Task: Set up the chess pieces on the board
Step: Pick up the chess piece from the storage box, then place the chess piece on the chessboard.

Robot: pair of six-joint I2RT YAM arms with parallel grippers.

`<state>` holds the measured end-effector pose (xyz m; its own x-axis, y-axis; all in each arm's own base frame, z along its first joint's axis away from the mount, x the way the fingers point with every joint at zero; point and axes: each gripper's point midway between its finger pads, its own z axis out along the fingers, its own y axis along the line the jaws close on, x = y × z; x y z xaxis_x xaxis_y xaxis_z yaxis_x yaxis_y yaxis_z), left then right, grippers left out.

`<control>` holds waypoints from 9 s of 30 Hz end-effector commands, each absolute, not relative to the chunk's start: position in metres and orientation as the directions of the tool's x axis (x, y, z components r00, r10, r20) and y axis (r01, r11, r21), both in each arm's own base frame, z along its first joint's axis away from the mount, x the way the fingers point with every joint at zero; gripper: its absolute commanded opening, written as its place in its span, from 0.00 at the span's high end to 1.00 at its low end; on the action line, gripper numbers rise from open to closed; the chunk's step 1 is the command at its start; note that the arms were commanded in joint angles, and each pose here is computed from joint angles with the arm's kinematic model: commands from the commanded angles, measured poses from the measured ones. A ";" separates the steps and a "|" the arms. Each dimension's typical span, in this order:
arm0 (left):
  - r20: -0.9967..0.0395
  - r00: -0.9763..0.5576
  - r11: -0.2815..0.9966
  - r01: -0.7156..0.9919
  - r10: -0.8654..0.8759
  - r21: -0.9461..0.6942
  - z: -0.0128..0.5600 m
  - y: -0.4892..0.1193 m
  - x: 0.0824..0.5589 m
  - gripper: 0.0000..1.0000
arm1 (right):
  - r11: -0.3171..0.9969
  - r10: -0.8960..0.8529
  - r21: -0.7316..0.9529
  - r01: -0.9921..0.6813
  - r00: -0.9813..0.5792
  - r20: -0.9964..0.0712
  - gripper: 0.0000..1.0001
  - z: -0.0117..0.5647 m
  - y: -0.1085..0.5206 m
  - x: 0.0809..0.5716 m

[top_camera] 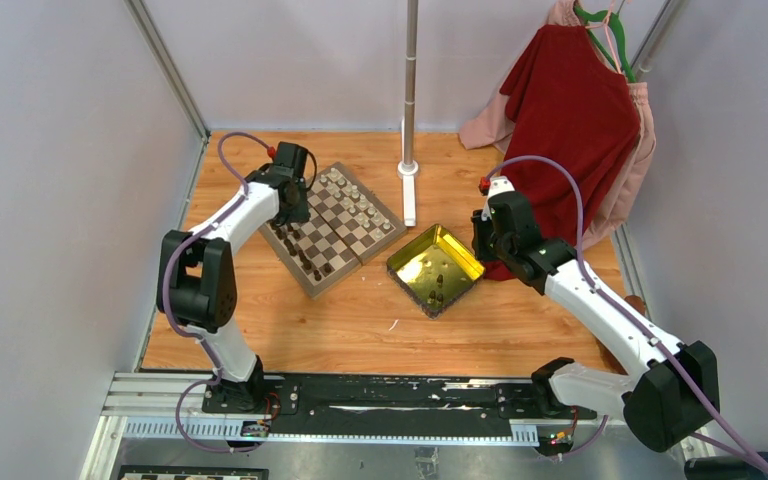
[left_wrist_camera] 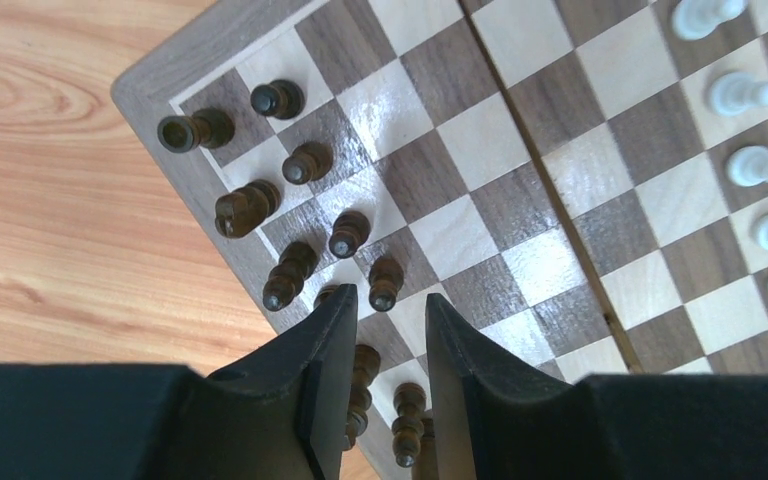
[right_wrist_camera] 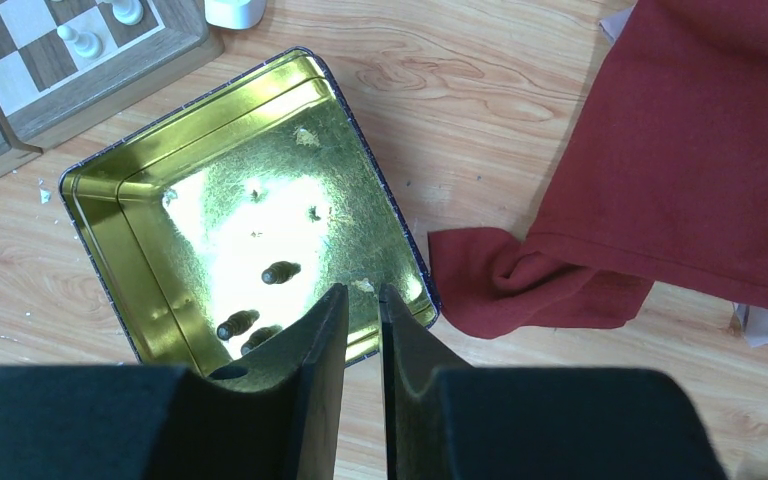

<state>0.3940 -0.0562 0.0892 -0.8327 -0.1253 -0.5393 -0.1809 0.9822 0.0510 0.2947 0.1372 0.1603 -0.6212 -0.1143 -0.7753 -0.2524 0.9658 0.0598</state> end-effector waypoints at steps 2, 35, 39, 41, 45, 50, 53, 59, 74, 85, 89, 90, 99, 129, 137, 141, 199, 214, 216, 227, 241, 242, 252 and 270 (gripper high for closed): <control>-0.611 -0.786 0.987 -0.158 -0.099 0.043 0.127 -0.061 0.405 0.63 | 0.967 -0.105 0.065 -0.246 -0.617 -0.780 0.78 0.165 0.134 0.295; -0.659 -0.372 0.526 0.850 0.653 0.041 0.161 -0.347 0.284 0.40 | 0.999 -0.029 -0.045 0.012 -0.589 -0.808 0.72 0.166 0.082 0.282; -0.629 -0.332 0.447 0.894 0.702 0.027 0.142 -0.368 0.268 0.40 | 0.996 0.015 -0.039 0.086 -0.552 -0.834 0.71 0.174 0.063 0.279; -0.623 -0.324 0.423 0.906 0.712 0.011 0.137 -0.376 0.263 0.40 | 0.994 0.027 -0.035 0.103 -0.545 -0.838 0.71 0.176 0.058 0.277; -0.595 -0.322 0.392 0.920 0.736 -0.013 0.117 -0.388 0.257 0.40 | 0.990 0.044 -0.035 0.137 -0.535 -0.843 0.71 0.178 0.047 0.271; -0.569 -0.320 0.370 0.929 0.757 -0.029 0.100 -0.399 0.251 0.40 | 0.987 0.053 -0.036 0.158 -0.522 -0.852 0.71 0.180 0.040 0.266; -0.557 -0.322 0.365 0.930 0.765 -0.036 0.092 -0.402 0.251 0.40 | 0.986 0.052 -0.039 0.162 -0.521 -0.852 0.71 0.179 0.038 0.264; -0.533 -0.335 0.369 0.928 0.777 -0.047 0.075 -0.407 0.252 0.41 | 0.986 0.047 -0.044 0.159 -0.525 -0.850 0.71 0.178 0.038 0.265; -0.538 -0.346 0.395 0.918 0.769 -0.025 0.055 -0.418 0.266 0.42 | 0.990 0.025 -0.052 0.133 -0.521 -0.853 0.71 0.184 0.041 0.269; -0.532 -0.349 0.410 0.912 0.772 -0.004 0.043 -0.420 0.273 0.44 | 0.990 0.013 -0.063 0.125 -0.528 -0.849 0.71 0.184 0.041 0.271; -0.532 -0.351 0.414 0.910 0.770 -0.001 0.041 -0.421 0.275 0.46 | 0.990 0.010 -0.066 0.124 -0.533 -0.846 0.71 0.183 0.042 0.271; -0.533 -0.353 0.417 0.909 0.769 0.000 0.040 -0.422 0.276 0.47 | 0.990 0.009 -0.068 0.124 -0.533 -0.846 0.71 0.183 0.041 0.272; -0.533 -0.359 0.430 0.903 0.767 0.010 0.038 -0.424 0.280 0.62 | 0.990 -0.003 -0.079 0.119 -0.537 -0.843 0.71 0.181 0.041 0.273; -0.553 -0.389 0.520 0.848 0.737 0.097 0.067 -0.409 0.295 1.00 | 0.992 -0.008 -0.073 0.100 -0.539 -0.842 0.71 0.180 0.043 0.276; -0.584 -0.413 0.614 0.765 0.699 0.194 0.107 -0.387 0.314 1.00 | 0.994 -0.002 -0.061 0.093 -0.533 -0.846 0.71 0.182 0.045 0.277; -0.591 -0.488 0.696 0.694 0.643 0.185 0.120 -0.366 0.324 1.00 | 0.995 0.001 -0.053 0.086 -0.528 -0.849 0.71 0.184 0.048 0.279; -0.641 -0.764 0.986 -0.152 -0.074 0.067 0.090 -0.090 0.368 1.00 | 0.999 -0.015 0.008 -0.038 -0.572 -0.820 0.72 0.170 0.099 0.336; -0.621 -0.776 0.982 -0.180 -0.106 0.057 0.069 -0.073 0.371 1.00 | 0.999 -0.026 -0.002 -0.041 -0.588 -0.809 0.72 0.166 0.101 0.342; -0.619 -0.778 0.982 -0.180 -0.107 0.058 0.067 -0.073 0.372 1.00 | 0.999 -0.028 -0.005 -0.040 -0.590 -0.807 0.72 0.165 0.101 0.343; -0.607 -0.788 0.983 -0.173 -0.104 0.057 0.056 -0.071 0.376 1.00 | 0.999 -0.032 -0.012 -0.037 -0.594 -0.804 0.72 0.164 0.102 0.346; -0.600 -0.794 0.983 -0.173 -0.098 0.069 0.053 -0.068 0.377 1.00 | 0.999 -0.023 -0.003 -0.033 -0.605 -0.796 0.72 0.161 0.104 0.348; -0.599 -0.795 0.983 -0.171 -0.096 0.068 0.052 -0.069 0.377 1.00 | 0.999 -0.022 -0.004 -0.032 -0.605 -0.796 0.72 0.161 0.104 0.348; -0.596 -0.798 0.983 -0.164 -0.085 0.079 0.054 -0.067 0.375 0.90 | 0.999 -0.016 0.005 -0.033 -0.609 -0.793 0.72 0.160 0.105 0.347; -0.583 -0.810 0.983 -0.154 -0.070 0.097 0.050 -0.066 0.374 0.74 | 0.999 -0.007 0.014 -0.030 -0.611 -0.792 0.72 0.160 0.105 0.345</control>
